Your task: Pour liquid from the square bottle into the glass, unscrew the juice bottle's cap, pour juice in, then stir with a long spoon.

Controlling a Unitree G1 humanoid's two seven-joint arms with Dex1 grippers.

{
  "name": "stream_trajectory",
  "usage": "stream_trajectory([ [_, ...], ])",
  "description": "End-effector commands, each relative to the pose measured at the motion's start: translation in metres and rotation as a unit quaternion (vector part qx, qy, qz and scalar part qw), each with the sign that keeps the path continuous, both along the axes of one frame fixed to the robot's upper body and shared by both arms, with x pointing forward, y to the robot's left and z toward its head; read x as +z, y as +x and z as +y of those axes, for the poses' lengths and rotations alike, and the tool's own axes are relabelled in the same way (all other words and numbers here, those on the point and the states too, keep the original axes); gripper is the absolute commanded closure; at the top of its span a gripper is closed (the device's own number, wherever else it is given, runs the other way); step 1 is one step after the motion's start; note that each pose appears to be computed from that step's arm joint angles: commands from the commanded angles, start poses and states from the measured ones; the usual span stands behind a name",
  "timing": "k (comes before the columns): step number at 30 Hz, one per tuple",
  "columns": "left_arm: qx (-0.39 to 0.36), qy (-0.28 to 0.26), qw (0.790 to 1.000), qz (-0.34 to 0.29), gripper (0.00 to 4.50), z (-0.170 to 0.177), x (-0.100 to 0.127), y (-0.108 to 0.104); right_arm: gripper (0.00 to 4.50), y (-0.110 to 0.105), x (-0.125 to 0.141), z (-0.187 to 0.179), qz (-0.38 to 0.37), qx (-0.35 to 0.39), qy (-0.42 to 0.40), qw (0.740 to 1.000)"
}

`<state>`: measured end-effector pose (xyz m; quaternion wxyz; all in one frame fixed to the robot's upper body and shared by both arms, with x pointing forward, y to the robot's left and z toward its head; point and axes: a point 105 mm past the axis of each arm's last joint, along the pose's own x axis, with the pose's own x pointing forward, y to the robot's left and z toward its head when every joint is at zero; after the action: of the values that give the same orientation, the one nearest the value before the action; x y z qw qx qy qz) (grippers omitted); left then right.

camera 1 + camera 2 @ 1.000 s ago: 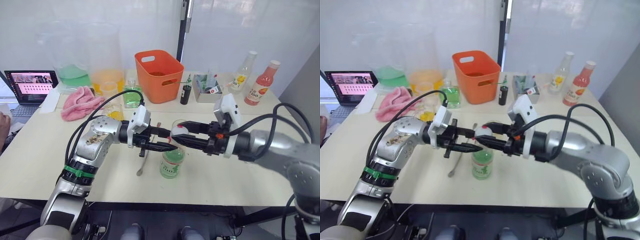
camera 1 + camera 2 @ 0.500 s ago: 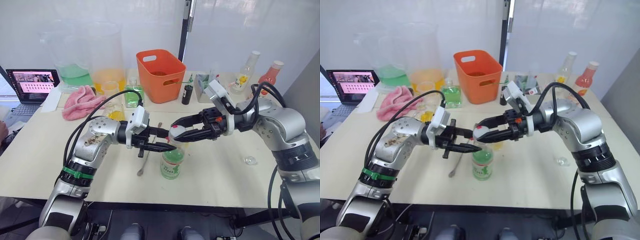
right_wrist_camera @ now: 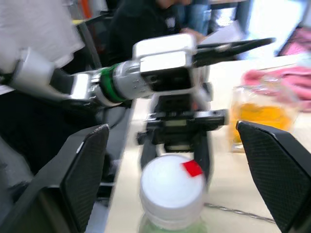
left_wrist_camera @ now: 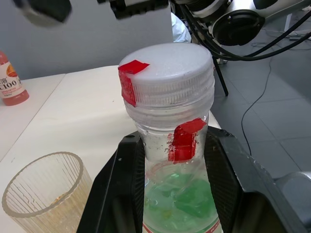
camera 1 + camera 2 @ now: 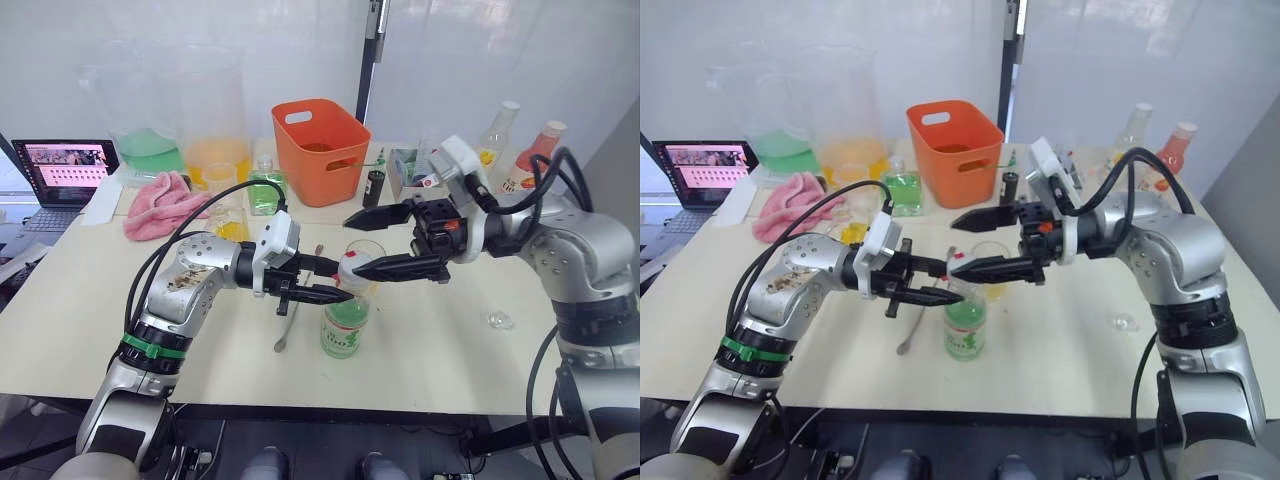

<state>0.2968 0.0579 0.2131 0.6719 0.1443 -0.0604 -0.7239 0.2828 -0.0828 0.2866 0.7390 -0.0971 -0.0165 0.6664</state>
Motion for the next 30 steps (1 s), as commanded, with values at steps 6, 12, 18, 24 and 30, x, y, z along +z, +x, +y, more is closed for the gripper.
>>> stream_trajectory([
  [6,0.018,-0.007,1.0,-0.017,2.99,-0.001,0.009,0.005,0.02,-0.036,-0.015,0.004,-0.019,-0.184,0.028,0.982],
  [12,0.019,-0.008,1.0,-0.015,2.99,-0.002,0.006,0.006,0.02,-0.033,-0.018,0.004,-0.002,-0.279,0.066,0.958],
  [18,0.019,-0.006,1.0,-0.013,2.99,0.003,0.003,0.007,0.02,-0.033,-0.031,0.009,0.03,-0.332,0.074,0.94],
  [24,0.018,-0.003,1.0,-0.013,2.99,0.005,0.0,0.008,0.02,-0.035,-0.032,0.008,0.042,-0.354,0.069,0.932],
  [30,0.018,0.001,1.0,-0.014,2.99,0.007,0.0,0.01,0.02,-0.037,-0.031,0.01,0.052,-0.374,0.066,0.923],
])
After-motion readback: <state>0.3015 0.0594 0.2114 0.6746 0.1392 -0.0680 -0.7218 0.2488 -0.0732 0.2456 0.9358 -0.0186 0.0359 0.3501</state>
